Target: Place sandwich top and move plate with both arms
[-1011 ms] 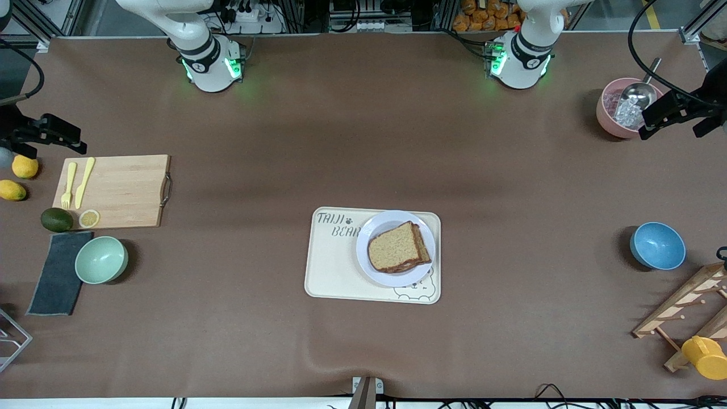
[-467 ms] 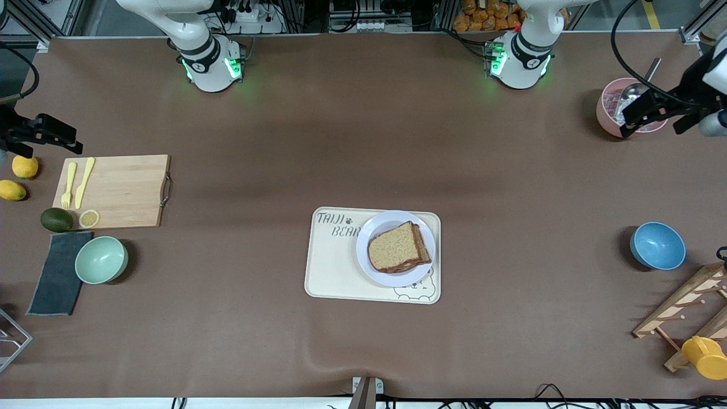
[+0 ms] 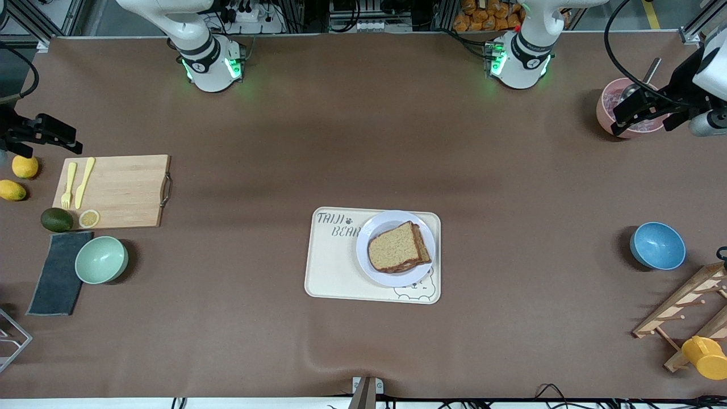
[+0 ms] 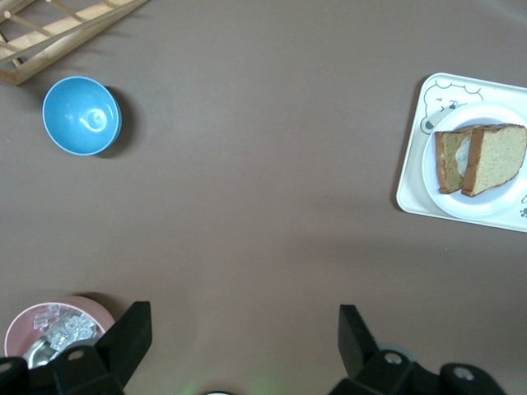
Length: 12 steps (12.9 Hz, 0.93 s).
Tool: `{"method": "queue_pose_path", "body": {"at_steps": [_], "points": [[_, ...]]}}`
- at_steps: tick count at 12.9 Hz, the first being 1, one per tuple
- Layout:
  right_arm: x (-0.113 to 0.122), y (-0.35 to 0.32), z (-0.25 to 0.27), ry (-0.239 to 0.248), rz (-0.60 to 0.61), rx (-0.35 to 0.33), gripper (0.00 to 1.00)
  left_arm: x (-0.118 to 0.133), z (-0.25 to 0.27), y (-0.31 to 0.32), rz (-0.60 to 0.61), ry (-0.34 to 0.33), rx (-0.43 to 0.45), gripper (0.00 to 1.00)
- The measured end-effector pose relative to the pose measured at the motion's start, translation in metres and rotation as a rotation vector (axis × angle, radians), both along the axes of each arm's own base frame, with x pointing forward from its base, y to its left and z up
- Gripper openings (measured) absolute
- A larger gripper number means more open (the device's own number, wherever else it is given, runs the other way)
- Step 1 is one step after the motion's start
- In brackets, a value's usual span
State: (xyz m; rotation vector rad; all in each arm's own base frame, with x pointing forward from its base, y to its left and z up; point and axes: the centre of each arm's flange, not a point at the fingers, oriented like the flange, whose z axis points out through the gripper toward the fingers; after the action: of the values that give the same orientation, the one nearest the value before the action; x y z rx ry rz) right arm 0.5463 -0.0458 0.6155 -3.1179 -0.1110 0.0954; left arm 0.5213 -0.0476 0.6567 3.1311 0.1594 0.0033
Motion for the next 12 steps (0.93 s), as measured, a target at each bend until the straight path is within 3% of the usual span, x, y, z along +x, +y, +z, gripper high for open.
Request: {"method": "queue_pose_path", "body": {"at_steps": [3, 12], "points": [[0.000, 0.000, 0.000, 0.000, 0.000, 0.000, 1.00, 0.000, -0.001, 0.004, -0.006, -0.001, 0.079, 1.00], [0.000, 0.000, 0.000, 0.000, 0.000, 0.000, 1.00, 0.001, -0.012, -0.008, -0.029, 0.025, 0.091, 1.00]]}}
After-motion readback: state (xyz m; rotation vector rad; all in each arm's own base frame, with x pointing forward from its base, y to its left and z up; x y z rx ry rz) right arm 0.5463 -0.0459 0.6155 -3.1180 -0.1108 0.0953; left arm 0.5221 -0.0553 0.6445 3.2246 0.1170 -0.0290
